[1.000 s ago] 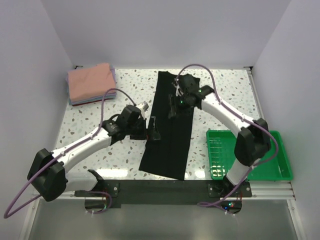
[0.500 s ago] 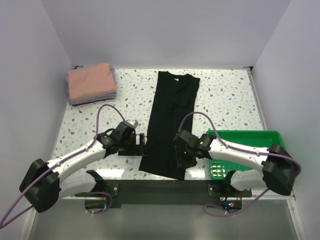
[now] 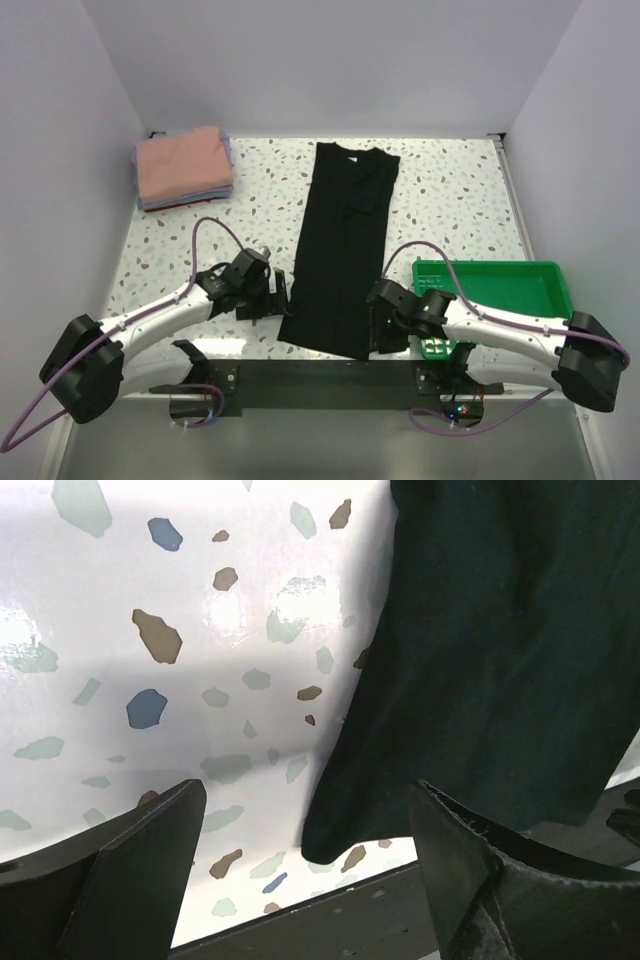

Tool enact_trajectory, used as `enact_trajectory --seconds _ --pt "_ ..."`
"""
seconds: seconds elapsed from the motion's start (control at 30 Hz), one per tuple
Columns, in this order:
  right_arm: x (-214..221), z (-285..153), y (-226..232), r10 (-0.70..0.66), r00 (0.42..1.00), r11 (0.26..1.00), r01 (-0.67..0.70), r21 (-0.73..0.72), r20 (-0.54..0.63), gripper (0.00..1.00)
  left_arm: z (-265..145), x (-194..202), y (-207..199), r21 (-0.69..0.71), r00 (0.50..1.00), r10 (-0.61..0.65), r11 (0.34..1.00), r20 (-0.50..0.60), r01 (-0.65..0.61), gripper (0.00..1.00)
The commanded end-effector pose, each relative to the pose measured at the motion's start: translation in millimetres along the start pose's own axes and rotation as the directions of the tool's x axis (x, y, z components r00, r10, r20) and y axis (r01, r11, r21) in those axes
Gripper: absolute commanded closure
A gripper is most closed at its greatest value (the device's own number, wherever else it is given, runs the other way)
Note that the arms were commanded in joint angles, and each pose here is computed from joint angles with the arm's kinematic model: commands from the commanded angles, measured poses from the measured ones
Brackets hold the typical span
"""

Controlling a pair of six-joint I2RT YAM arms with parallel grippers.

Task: Fold and stack the t-shirts
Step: Fold the tshirt

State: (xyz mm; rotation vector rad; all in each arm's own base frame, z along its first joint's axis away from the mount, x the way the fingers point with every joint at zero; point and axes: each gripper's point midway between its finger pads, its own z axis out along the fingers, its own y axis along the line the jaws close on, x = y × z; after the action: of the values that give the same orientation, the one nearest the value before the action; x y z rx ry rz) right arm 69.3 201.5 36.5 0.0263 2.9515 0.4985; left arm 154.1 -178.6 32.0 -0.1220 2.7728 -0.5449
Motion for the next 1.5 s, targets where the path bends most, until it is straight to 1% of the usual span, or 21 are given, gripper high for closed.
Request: enact_trajectory --seconds 0.0,0.07,0.1,0.27,0.37,0.5,0.6,0.7,0.73,0.8,0.83,0.93,1.1,1.17,1.27,1.47 --pt "-1.0 0.4 -4.5 0.047 0.998 0.999 -0.047 -0.011 0.038 0.6 1.6 -4.7 -3.6 0.014 1.0 -0.017 1.0 0.022 0.017 0.13" --pt "-0.8 -1.7 -5.3 0.048 0.998 0.999 -0.047 -0.02 0.045 0.6 0.3 -5.3 -3.9 0.018 1.0 -0.006 1.0 0.027 0.006 0.13" --pt "-4.5 -3.7 -4.5 0.051 0.996 0.998 -0.049 -0.028 0.067 0.6 0.0 -5.1 -2.8 0.016 1.0 0.009 1.0 0.025 -0.009 0.12" --pt "-7.1 5.2 6.7 0.081 0.994 0.994 -0.075 -0.08 0.074 0.6 3.6 6.0 3.8 0.015 0.997 0.068 0.998 -0.021 -0.067 0.12" --pt "0.3 14.9 7.9 0.066 0.997 0.996 -0.064 -0.063 0.03 0.6 6.4 14.1 11.5 0.006 0.997 0.071 0.997 -0.036 -0.071 0.12" --pt "4.8 23.7 4.1 0.037 0.999 0.999 -0.037 -0.001 -0.005 0.6 5.9 15.6 6.3 0.05 0.998 0.054 0.997 -0.019 -0.053 0.12" --pt "6.1 26.8 10.0 0.029 0.999 0.999 -0.03 -0.016 -0.019 0.61 6.9 18.1 8.0 0.053 0.999 0.047 0.998 -0.022 -0.045 0.12" --pt "7.1 29.9 11.3 0.03 0.999 1.0 -0.03 -0.008 -0.033 0.65 8.5 21.5 9.5 0.058 0.998 0.054 0.997 -0.028 -0.052 0.12" --pt "8.1 31.0 11.2 0.029 0.999 1.0 -0.029 -0.002 -0.04 0.69 8.8 22.1 9.1 0.063 0.998 0.053 0.997 -0.031 -0.051 0.12" --pt "11.0 32.9 8.2 0.031 0.998 0.999 -0.03 0.022 -0.057 0.72 9.4 24.2 8.9 0.068 0.998 0.058 0.996 -0.037 -0.055 0.14" --pt "13.5 32.9 5.4 0.028 0.997 0.999 -0.026 0.038 -0.066 0.75 9.3 24.4 8.7 0.069 0.998 0.058 0.996 -0.038 -0.055 0.15" --pt "15.5 31.0 0.8 0.036 0.997 0.997 -0.032 0.066 -0.065 0.78 8.8 26.5 11.0 0.054 0.998 0.042 0.998 -0.041 -0.039 0.2" --pt "14.6 24.5 -3.7 0.078 0.996 0.995 -0.076 0.06 -0.033 0.78 8.3 34.2 13.0 0.031 0.998 0.047 0.999 -0.052 -0.045 0.31" --pt "16.7 24.5 -8.0 0.087 0.996 0.994 -0.085 0.065 -0.031 0.78 7.9 39.0 13.0 0.023 0.996 0.05 0.999 -0.068 -0.048 0.38" --pt "17.4 23.4 -9.9 0.1 0.995 0.993 -0.099 0.063 -0.025 0.78 5.7 44.8 14.9 0.003 0.996 0.044 0.999 -0.083 -0.044 0.4" --pt "17.2 22.6 -12.5 0.119 0.993 0.991 -0.119 0.058 -0.012 0.78 3.9 57.3 10.5 0.042 0.992 0.053 0.998 -0.113 -0.049 0.44"
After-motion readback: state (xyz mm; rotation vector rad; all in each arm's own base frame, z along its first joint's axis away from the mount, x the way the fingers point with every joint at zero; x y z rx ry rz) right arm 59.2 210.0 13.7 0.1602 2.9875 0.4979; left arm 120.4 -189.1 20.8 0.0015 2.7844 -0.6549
